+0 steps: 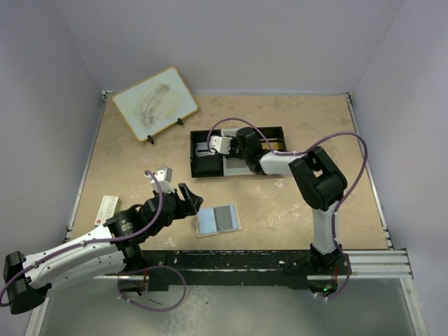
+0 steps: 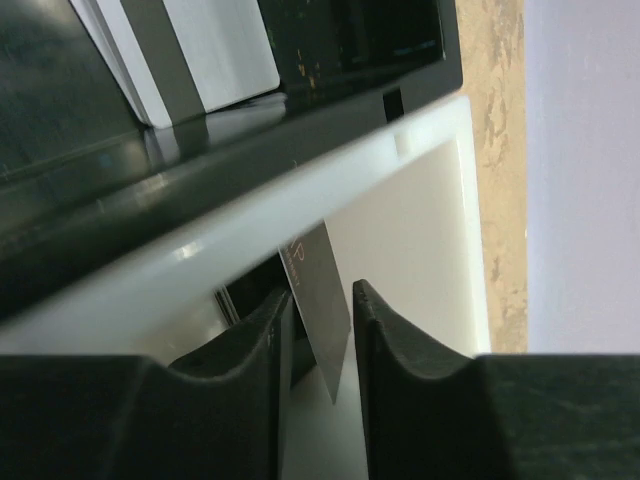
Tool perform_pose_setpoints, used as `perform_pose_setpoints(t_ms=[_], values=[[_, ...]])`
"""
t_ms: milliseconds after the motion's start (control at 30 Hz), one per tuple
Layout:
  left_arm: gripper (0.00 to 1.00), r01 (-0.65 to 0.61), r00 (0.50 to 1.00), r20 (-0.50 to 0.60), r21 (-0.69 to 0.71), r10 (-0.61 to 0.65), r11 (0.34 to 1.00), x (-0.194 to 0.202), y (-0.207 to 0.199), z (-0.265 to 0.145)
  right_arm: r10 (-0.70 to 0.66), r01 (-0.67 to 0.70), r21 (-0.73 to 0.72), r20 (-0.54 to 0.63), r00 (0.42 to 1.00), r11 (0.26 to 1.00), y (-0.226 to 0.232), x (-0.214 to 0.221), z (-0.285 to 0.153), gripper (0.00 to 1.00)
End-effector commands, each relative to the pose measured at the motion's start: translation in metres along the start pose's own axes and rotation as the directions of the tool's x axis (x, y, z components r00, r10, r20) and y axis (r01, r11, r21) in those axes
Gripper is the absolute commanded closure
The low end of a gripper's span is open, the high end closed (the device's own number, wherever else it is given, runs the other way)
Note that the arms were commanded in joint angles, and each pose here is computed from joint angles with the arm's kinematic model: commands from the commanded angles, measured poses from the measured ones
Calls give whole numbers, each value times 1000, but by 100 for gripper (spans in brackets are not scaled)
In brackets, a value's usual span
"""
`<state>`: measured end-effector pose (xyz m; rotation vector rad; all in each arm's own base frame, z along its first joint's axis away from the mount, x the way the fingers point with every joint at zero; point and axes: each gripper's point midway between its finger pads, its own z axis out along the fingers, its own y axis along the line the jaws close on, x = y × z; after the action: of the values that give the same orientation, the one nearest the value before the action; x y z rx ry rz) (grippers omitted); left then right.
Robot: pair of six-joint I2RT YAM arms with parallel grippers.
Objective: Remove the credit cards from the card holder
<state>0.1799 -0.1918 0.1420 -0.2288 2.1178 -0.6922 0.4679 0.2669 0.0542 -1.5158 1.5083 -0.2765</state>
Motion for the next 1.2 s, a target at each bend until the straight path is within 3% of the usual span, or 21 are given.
perform_pose_setpoints(t_ms=[0, 333, 633, 800, 900, 1000, 1067, 1167], values=[[33, 10, 999, 33, 28, -11, 1000, -12, -11, -4, 34, -36, 31, 58, 998, 999, -30, -25, -13, 61], [33, 19, 1000, 23, 37, -20, 999, -9, -10, -5, 72, -74, 18, 86, 994, 997, -38, -32, -24, 56], [33, 31, 1000, 6, 37, -31, 999, -3, -8, -3, 136, -152, 70, 190, 972, 986, -67, -59, -59, 54], [33, 40, 999, -5, 37, -40, 999, 2, -8, 0, 261, -301, 111, 277, 924, 947, -89, -78, -95, 54], [33, 49, 999, -17, 28, -48, 998, 6, -6, 2, 441, -509, 98, 378, 814, 855, -104, -93, -133, 53], [33, 51, 998, -42, 16, -51, 999, 15, -1, 5, 683, -751, -23, 435, 587, 660, -99, -105, -168, 53], [33, 53, 997, -60, 11, -53, 999, 23, 2, 7, 838, -872, -137, 379, 392, 469, -83, -109, -180, 56], [33, 59, 995, -83, 16, -58, 998, 32, 6, 9, 951, -915, -268, 157, 267, 301, -24, -104, -181, 58]])
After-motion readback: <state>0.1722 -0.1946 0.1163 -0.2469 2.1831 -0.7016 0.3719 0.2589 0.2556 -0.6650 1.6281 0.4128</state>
